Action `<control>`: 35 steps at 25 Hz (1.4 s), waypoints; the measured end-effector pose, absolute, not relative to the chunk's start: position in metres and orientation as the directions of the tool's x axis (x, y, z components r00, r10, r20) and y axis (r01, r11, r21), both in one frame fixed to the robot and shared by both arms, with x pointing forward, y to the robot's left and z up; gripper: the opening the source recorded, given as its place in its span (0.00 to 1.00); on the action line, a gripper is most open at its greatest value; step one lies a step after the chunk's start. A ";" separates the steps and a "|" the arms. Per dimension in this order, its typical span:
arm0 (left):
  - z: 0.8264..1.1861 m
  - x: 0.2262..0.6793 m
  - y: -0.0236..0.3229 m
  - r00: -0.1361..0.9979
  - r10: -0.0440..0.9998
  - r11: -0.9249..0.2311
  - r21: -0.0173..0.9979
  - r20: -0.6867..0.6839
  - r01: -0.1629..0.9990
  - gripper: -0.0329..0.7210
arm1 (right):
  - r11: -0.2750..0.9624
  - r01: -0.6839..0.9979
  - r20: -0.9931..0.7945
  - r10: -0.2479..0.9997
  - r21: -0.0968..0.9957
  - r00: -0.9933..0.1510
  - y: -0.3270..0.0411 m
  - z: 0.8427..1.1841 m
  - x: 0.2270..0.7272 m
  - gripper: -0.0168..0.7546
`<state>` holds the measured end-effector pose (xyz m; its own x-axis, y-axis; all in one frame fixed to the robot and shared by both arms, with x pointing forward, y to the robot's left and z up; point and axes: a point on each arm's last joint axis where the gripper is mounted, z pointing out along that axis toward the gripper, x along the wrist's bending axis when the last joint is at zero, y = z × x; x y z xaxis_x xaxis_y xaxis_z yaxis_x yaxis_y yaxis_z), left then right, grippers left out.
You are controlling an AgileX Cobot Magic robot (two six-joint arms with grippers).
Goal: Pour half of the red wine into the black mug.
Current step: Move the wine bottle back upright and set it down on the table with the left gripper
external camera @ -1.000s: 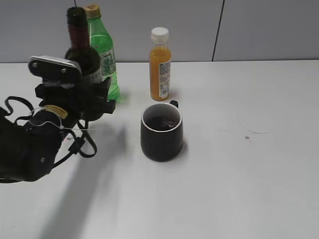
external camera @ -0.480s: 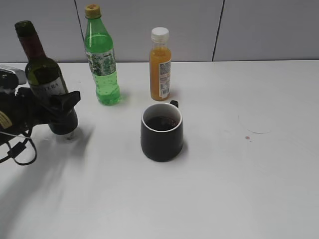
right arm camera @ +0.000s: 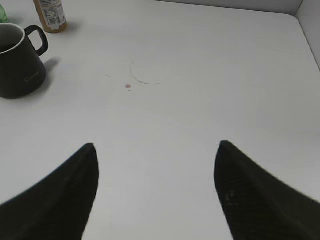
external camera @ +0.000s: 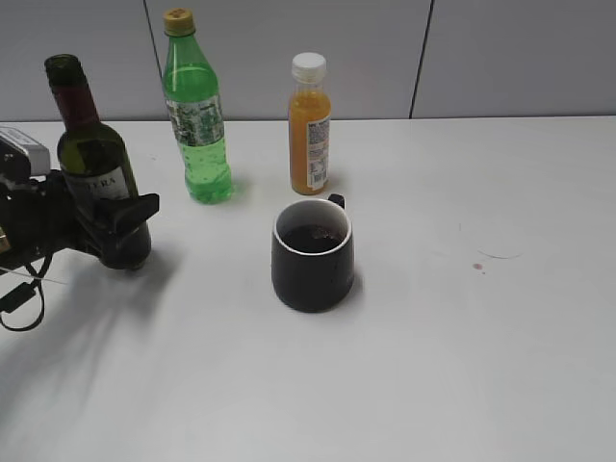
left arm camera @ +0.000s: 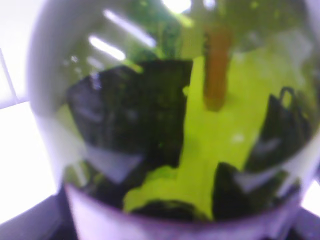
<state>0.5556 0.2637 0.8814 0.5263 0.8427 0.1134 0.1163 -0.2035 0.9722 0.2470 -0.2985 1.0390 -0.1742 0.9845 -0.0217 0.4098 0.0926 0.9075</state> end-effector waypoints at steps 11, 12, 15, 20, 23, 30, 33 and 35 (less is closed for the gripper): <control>0.864 0.567 0.260 0.544 0.834 -0.193 0.972 0.091 0.133 0.75 | 0.093 0.410 -0.022 0.984 0.907 -0.174 -0.298 1.039 0.247 0.73; 0.863 0.567 0.260 0.545 0.834 -0.189 0.973 0.088 0.131 0.75 | 0.093 0.410 -0.022 0.984 0.907 -0.174 -0.298 1.039 0.247 0.73; 0.863 0.568 0.260 0.539 0.838 -0.184 0.974 0.086 0.131 0.75 | 0.093 0.410 -0.022 0.984 0.907 -0.174 -0.298 1.039 0.247 0.73; 0.863 0.568 0.260 0.536 0.840 -0.182 0.974 0.085 0.132 0.75 | 0.093 0.410 -0.022 0.984 0.907 -0.174 -0.298 1.039 0.247 0.73; 0.865 0.568 0.260 0.531 0.845 -0.154 0.980 0.063 0.129 0.87 | 0.093 0.410 -0.022 0.984 0.907 -0.174 -0.298 1.039 0.247 0.73; 0.869 0.568 0.259 0.535 0.844 -0.124 0.984 0.035 0.131 0.94 | 0.093 0.410 -0.022 0.984 0.907 -0.174 -0.298 1.039 0.247 0.73; 0.884 0.565 0.261 0.520 0.853 -0.119 0.988 0.051 0.099 0.94 | 0.093 0.410 -0.022 0.984 0.907 -0.174 -0.298 1.039 0.247 0.73; 0.898 0.560 0.263 0.505 0.861 -0.115 0.991 0.066 0.067 0.94 | 0.093 0.410 -0.022 0.984 0.907 -0.174 -0.298 1.039 0.247 0.73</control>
